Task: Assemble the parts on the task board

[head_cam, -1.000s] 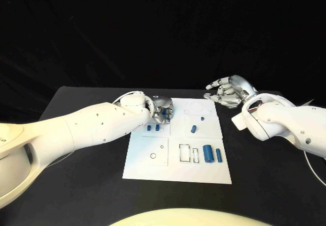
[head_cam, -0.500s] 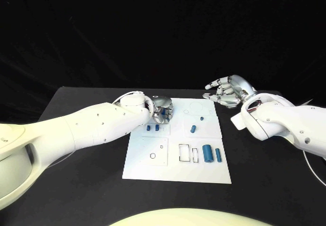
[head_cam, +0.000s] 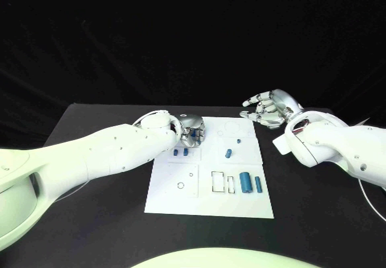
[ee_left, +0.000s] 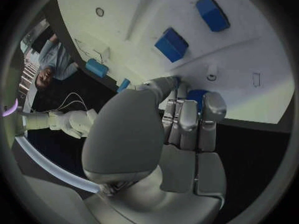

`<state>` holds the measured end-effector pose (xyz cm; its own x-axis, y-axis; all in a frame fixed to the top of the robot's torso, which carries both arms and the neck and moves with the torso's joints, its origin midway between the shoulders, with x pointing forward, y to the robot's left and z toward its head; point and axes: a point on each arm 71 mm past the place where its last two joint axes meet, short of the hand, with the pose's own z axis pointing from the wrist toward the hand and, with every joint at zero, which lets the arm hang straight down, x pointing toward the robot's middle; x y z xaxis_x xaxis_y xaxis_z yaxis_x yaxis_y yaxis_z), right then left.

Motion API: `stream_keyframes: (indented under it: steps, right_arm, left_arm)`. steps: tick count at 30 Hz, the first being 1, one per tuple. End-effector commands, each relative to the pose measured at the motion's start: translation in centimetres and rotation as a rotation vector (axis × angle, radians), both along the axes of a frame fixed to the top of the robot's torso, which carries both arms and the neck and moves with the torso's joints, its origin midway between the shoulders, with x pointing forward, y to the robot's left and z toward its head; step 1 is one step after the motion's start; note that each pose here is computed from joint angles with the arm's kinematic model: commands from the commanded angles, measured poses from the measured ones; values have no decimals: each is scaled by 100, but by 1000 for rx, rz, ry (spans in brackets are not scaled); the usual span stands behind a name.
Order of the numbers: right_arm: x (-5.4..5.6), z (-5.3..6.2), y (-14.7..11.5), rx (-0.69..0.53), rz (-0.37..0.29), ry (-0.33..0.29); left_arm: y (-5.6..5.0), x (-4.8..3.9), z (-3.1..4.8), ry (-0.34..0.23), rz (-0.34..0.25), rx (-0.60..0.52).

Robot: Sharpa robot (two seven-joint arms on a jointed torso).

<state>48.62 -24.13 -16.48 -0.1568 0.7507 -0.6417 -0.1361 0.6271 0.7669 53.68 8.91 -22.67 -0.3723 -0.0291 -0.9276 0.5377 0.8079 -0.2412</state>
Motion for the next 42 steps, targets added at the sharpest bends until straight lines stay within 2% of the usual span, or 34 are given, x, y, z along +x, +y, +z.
stream_keyframes:
  steps: [1, 5, 9, 15, 18, 21, 25, 42]
  right_arm:
    - [-3, 9, 11, 0, 10, -13]
    - [1, 8, 9, 0, 10, -13]
    - [3, 6, -2, -1, 7, -13]
    - [1, 6, -26, -3, 2, -12]
    - [0, 6, -32, -3, 1, -11]
    - [-1, 5, -37, -3, 0, -10]
    - [-1, 5, -38, -4, 1, -10]
    - [-1, 5, -25, -3, 4, -10]
  left_arm:
    - [-22, -25, 37, -18, -9, -59]
    - [24, -53, 81, -14, -3, -90]
    - [116, -72, 166, 3, 14, -122]
    - [355, -73, 296, 32, 57, -150]
    - [465, -66, 312, 46, 76, -148]
    - [555, -57, 310, 57, 92, -142]
    - [624, -48, 287, 68, 105, -134]
    - [667, -36, 114, 111, 115, -93]
